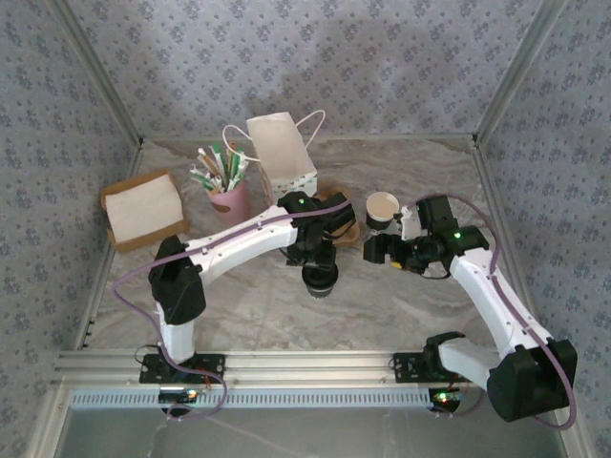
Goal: Pack the takeout coffee
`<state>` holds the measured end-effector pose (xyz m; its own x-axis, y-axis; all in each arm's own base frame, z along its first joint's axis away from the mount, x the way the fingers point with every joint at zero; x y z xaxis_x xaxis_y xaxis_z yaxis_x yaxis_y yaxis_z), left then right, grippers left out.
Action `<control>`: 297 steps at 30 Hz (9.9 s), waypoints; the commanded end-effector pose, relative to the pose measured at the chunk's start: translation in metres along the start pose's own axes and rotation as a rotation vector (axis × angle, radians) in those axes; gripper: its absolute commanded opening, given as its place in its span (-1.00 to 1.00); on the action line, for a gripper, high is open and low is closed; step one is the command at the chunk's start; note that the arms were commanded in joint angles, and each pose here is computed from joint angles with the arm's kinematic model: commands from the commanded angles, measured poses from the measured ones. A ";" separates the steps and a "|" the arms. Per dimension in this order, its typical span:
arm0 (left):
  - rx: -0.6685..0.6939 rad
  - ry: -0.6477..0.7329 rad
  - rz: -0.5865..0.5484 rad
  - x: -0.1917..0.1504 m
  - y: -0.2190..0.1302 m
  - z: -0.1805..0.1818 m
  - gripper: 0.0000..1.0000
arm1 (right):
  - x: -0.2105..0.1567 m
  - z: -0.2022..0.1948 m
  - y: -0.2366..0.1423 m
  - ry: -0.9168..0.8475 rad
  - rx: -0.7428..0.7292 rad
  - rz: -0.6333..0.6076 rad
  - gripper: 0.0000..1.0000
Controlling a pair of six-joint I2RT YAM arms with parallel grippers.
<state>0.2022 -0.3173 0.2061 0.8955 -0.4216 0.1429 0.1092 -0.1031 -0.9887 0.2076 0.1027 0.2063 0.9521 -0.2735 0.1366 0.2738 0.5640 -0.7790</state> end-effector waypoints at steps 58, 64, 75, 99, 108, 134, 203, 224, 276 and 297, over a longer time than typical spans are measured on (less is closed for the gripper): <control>-0.373 -0.213 -0.160 -0.039 0.023 0.048 0.16 | -0.050 0.092 0.074 -0.367 -0.220 0.139 -0.65; -0.366 -0.217 -0.146 -0.043 0.028 0.048 0.15 | -0.054 0.083 0.078 -0.367 -0.253 0.153 -0.65; -0.337 -0.221 -0.126 -0.046 0.036 0.047 0.14 | -0.063 0.075 0.083 -0.379 -0.290 0.172 -0.65; -0.306 -0.215 -0.190 -0.042 0.013 0.050 0.14 | -0.046 0.109 0.056 -0.395 -0.222 0.077 -0.40; -0.310 -0.223 -0.189 -0.041 0.019 0.051 0.14 | -0.044 0.094 0.074 -0.374 -0.259 0.108 -0.40; -0.212 -0.337 -0.435 -0.080 -0.047 0.108 0.89 | -0.042 0.118 0.042 -0.431 -0.266 0.012 0.75; -0.218 -0.356 -0.407 -0.096 -0.032 0.131 0.99 | 0.001 -0.052 -0.040 0.131 -0.638 -0.186 0.46; -0.236 -0.341 -0.404 -0.087 -0.028 0.127 0.99 | -0.006 -0.082 -0.031 0.340 -0.812 -0.182 0.69; -0.076 -0.397 -0.678 -0.044 -0.171 0.192 0.99 | 0.005 0.094 -0.065 -0.280 -0.036 -0.246 1.00; -0.030 -0.435 -0.640 0.058 -0.157 0.174 0.69 | 0.004 0.043 -0.042 -0.125 -0.183 -0.290 1.00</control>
<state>0.3076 -0.1664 0.3468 0.7815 0.1231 0.6117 0.6194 -0.2707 -0.7369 0.2071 0.1164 0.2656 0.8680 -0.2533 0.4270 0.4924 0.3291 -0.8058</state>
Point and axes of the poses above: each hand's point on the last joint's axis, 136 mm out from that joint toward the fingers, its own y axis out along the fingers, its own z axis along the line the jaws close on, x = y × z, the point moved 6 cm from there along -y, back along the fingers, and after that the axes turned 14 degrees about y, right-handed, at the moved point
